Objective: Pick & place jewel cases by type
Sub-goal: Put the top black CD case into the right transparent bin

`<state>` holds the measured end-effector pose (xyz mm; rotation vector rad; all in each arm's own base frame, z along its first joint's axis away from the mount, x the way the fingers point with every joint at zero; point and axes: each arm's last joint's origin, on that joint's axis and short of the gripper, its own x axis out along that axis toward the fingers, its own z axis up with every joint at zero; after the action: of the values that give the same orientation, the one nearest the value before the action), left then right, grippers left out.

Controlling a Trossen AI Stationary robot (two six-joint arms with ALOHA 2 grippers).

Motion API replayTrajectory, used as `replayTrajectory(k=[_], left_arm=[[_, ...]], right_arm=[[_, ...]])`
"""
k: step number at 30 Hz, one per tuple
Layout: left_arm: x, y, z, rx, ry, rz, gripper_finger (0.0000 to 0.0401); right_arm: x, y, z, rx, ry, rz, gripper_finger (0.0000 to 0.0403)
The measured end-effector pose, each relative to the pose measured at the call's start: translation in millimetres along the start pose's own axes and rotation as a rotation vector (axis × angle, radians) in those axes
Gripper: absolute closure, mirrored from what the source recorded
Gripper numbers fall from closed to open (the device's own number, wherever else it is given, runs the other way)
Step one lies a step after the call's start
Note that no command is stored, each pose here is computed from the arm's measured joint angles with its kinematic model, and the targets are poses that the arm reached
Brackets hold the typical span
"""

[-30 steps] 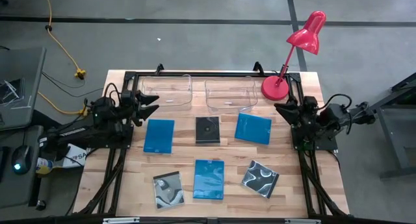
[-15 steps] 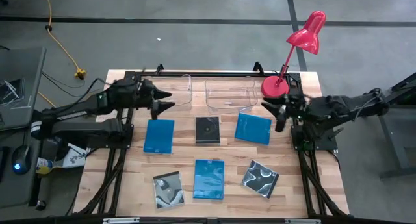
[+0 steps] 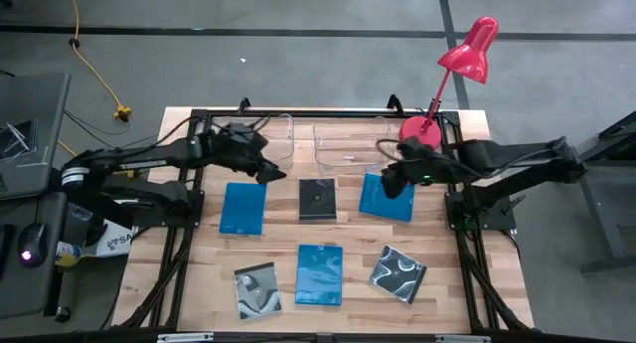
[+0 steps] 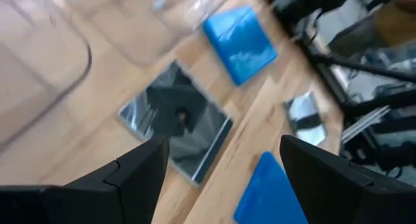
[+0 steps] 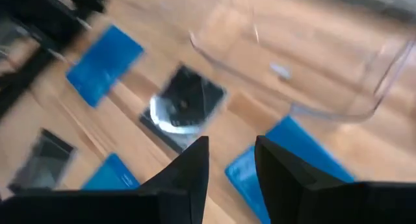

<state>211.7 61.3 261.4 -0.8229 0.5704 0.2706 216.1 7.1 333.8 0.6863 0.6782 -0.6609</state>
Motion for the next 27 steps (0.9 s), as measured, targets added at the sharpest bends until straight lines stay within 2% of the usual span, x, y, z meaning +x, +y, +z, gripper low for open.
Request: replayTrajectory(k=[7, 12, 18, 22, 27], left_arm=[[33.5, 12.5, -4.6, -0.052, 0.133, 0.043, 0.011], [54.4, 17.8, -4.8, -0.067, 0.173, 0.022, 0.011], [76.2, 30.0, -12.2, -0.142, 0.24, 0.059, 0.011], [84.8, 42.0, -27.1, -0.221, 0.242, 0.086, 0.011], [89.6, 50.9, -49.3, -0.36, 0.174, 0.153, 0.011]], right_arm=[[45.4, 2.4, -18.1, 0.009, 0.144, -0.055, 0.0295], [68.0, -1.5, -32.3, 0.067, 0.152, -0.022, 0.0295], [90.2, -12.1, -51.1, 0.145, 0.148, 0.014, 0.0295], [102.5, -19.5, -62.2, 0.185, 0.136, 0.042, 0.0295], [114.6, -27.4, -73.3, 0.24, 0.104, 0.088, 0.0295]])
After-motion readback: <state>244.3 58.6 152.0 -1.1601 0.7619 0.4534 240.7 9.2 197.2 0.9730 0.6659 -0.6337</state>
